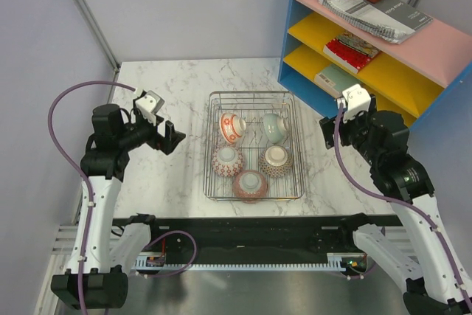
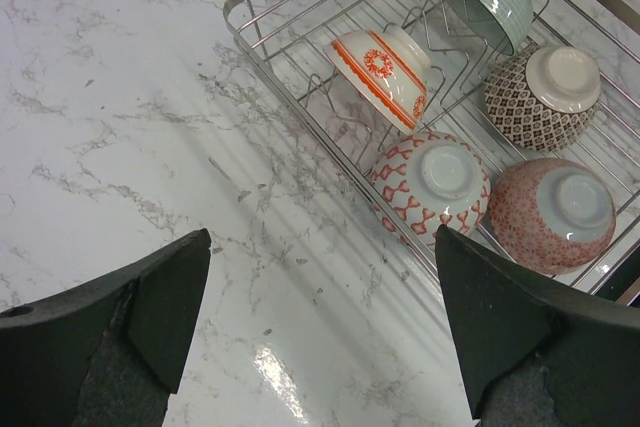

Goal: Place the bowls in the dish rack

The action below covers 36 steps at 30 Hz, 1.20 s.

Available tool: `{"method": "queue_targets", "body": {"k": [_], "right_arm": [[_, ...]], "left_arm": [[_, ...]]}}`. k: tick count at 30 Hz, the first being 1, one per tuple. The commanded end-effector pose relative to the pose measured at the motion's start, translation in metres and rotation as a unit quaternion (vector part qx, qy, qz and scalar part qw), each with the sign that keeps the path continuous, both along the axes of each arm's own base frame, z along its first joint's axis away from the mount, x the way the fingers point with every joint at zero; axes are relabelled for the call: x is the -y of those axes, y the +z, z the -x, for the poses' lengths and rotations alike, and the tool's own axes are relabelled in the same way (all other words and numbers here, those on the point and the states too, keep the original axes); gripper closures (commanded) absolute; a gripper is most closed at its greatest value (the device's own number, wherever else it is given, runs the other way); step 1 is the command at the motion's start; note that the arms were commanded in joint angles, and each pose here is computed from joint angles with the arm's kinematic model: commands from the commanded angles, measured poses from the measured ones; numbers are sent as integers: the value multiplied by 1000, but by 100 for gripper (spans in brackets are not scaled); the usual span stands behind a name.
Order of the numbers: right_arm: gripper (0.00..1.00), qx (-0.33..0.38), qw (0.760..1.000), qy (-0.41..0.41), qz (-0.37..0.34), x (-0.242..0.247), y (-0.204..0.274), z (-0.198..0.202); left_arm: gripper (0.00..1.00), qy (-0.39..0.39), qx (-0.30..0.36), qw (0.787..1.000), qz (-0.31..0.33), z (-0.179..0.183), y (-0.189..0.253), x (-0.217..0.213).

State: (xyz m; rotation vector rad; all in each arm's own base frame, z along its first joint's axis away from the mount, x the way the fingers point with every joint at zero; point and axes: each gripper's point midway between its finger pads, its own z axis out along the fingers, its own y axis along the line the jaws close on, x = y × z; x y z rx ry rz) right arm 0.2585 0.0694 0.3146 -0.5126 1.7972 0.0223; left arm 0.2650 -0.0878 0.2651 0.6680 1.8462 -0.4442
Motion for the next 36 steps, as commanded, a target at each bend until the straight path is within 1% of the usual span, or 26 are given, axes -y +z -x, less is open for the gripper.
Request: {"method": "queue_targets", "body": {"k": [1, 3, 6, 7, 8, 9, 10, 11, 13, 15, 19, 23, 36], "right_arm": [[2, 23, 999, 8, -30, -2, 19, -8], [2, 24, 999, -5, -33, 8, 20, -14], [2, 8, 999, 2, -51, 20, 16, -23], [2, 0, 998, -24, -59, 39, 12, -29], [2, -5, 997, 5, -75, 34, 12, -28], [2, -7, 997, 6, -80, 39, 12, -29], [2, -11, 996, -13, -86, 56, 9, -32], [2, -12, 995, 4, -94, 54, 10, -30], [2, -13, 996, 4, -90, 60, 7, -27], [2, -14, 996, 9, -84, 58, 1, -22], [2, 0, 997, 12, -75, 56, 4, -12], [2, -16, 995, 50, -88, 41, -5, -3], [2, -25, 991, 69, -110, 33, -5, -4]], "left_arm": [[0, -9, 17, 1000, 4, -2, 3, 2], [0, -9, 16, 1000, 4, -1, 1, 1], [0, -10, 17, 1000, 6, -1, 2, 2], [0, -12, 17, 1000, 6, -1, 2, 2], [0, -10, 17, 1000, 7, -1, 2, 2], [0, -10, 16, 1000, 7, -1, 2, 2], [0, -8, 19, 1000, 6, -2, 3, 1], [0, -7, 16, 1000, 5, -3, 1, 1], [0, -3, 15, 1000, 6, -5, 0, -1], [0, 1, 13, 1000, 6, -6, -1, -2], [0, 7, 14, 1000, 6, -7, -1, -4], [0, 12, 12, 1000, 9, -8, -3, -6], [0, 25, 9, 1000, 9, -13, -7, -10]]}}
